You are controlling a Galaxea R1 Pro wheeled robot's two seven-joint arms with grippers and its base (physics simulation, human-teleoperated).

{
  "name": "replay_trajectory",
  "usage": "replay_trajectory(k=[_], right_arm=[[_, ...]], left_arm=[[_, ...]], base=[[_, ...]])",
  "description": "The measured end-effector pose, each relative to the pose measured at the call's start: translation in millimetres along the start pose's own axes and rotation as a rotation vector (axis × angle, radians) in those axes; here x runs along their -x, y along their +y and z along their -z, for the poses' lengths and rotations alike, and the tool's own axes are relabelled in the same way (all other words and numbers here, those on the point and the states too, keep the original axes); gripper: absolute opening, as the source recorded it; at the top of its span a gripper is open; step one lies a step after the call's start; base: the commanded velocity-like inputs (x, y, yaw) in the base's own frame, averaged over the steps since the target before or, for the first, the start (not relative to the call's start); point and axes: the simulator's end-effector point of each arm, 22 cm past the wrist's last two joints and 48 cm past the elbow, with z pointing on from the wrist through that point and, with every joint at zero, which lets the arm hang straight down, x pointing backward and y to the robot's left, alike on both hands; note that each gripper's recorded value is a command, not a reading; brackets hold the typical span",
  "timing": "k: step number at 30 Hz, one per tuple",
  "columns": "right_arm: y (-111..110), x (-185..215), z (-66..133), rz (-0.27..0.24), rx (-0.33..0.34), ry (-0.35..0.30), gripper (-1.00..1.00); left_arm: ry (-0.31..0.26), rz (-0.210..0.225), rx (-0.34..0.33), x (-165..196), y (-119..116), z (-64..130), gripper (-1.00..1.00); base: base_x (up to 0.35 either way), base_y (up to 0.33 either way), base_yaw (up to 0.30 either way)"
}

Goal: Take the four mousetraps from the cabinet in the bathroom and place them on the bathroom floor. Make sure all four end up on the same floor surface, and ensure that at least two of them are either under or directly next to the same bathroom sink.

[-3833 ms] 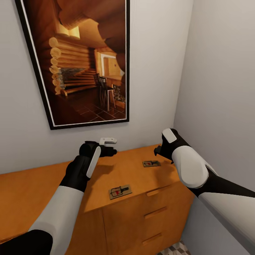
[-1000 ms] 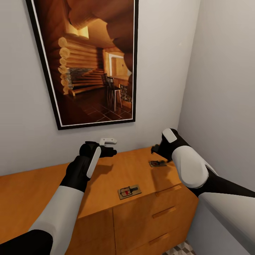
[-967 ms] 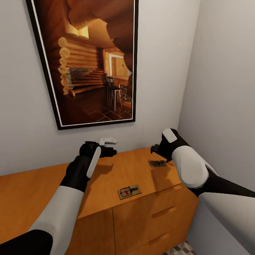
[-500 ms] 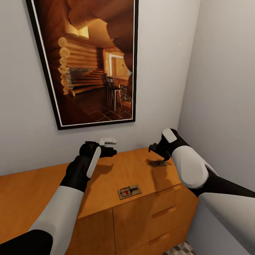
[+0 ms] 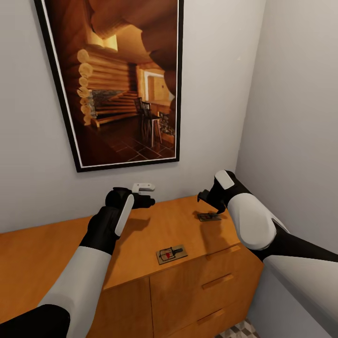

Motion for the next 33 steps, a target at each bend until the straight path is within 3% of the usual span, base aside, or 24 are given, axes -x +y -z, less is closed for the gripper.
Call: replay_trajectory(k=[15,33], right_arm=[[-12.6,3.9,0.7,-0.016,-0.056,-0.017,1.00],[-13.7,4.7,0.5,-0.029,-0.059,-0.020,1.00]], left_arm=[[0.001,0.000,-0.001,-0.2,-0.3,-0.1,1.00],[0.006,0.001,-0.005,-2.0,-2.0,-1.2,1.00]], base=[[0.000,0.000,0.000],[0.000,0.000,0.000]])
